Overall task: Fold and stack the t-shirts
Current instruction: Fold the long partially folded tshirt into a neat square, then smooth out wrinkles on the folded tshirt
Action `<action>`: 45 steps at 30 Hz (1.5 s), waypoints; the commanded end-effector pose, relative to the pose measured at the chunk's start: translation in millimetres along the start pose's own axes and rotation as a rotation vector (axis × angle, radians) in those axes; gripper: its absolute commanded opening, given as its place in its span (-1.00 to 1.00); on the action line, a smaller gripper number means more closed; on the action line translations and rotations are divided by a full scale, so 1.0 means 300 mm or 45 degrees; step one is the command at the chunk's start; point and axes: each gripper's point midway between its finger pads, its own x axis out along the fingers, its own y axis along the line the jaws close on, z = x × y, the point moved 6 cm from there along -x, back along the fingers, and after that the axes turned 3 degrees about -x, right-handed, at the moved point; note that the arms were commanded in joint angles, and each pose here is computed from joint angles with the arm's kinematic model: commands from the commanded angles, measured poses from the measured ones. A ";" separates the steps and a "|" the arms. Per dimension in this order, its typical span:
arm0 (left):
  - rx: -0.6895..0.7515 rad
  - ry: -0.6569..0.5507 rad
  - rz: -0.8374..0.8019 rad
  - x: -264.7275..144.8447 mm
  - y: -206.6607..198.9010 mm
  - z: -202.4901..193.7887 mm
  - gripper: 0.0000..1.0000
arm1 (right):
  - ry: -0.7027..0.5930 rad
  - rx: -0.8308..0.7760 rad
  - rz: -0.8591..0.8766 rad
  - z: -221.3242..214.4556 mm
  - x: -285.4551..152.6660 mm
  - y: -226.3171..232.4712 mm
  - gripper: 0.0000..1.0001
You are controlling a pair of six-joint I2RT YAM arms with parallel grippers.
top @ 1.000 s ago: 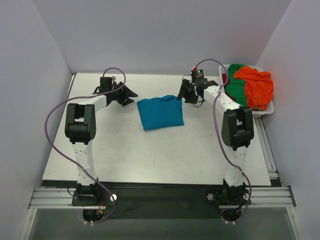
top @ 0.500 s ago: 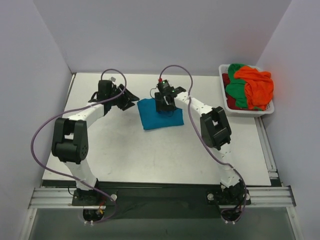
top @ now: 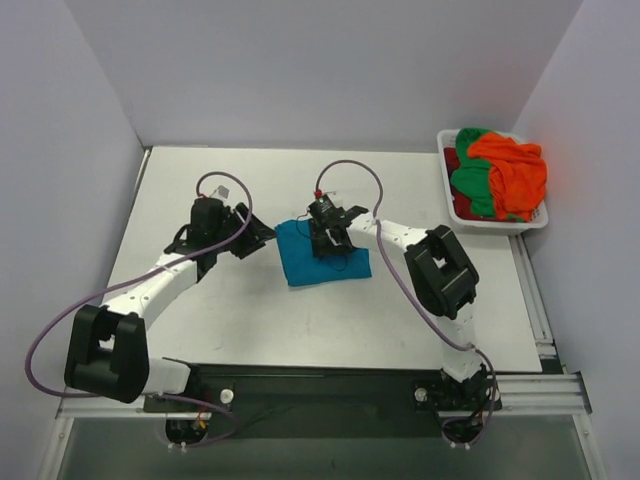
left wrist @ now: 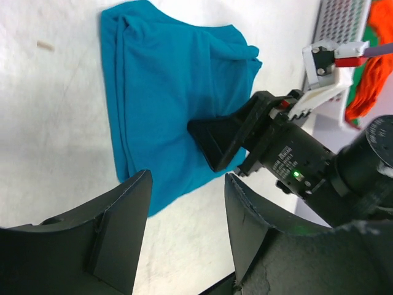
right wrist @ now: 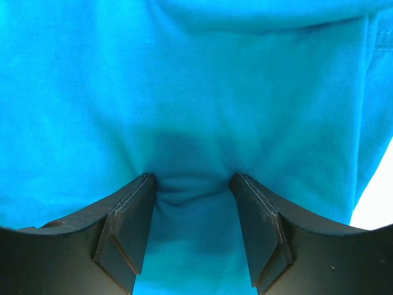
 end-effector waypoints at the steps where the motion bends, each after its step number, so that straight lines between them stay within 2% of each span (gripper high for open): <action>1: 0.098 0.004 0.084 -0.046 0.043 -0.097 0.23 | 0.342 -0.093 -0.040 -0.323 -0.045 -0.003 0.11; 6: 0.142 0.058 0.153 -0.083 0.117 -0.235 0.23 | 0.340 0.063 0.060 -0.473 -0.128 0.019 0.11; 9: 0.166 0.095 0.161 -0.090 0.140 -0.295 0.20 | 0.271 0.153 0.118 -0.491 -0.187 0.064 0.11; 16: 0.250 0.126 0.160 -0.062 0.106 -0.328 0.05 | 0.001 0.316 0.207 -0.357 -0.327 0.043 0.12; 21: 0.284 0.129 0.163 -0.019 0.061 -0.303 -0.30 | -0.035 0.391 0.202 -0.275 -0.324 -0.069 0.08; 22: 0.286 0.133 0.160 -0.012 0.053 -0.299 -0.37 | -0.030 0.391 0.200 -0.271 -0.316 -0.081 0.02; 26: 0.317 0.138 0.138 0.024 0.005 -0.277 -0.53 | -0.029 0.344 0.146 -0.257 -0.282 -0.114 -0.06; 38: 0.401 0.103 0.312 0.120 0.029 -0.212 -0.55 | -0.058 0.312 0.001 -0.213 -0.235 -0.171 -0.10; 45: 0.444 0.062 0.458 0.141 0.080 -0.165 -0.24 | -0.087 0.364 0.016 -0.157 -0.242 -0.206 -0.12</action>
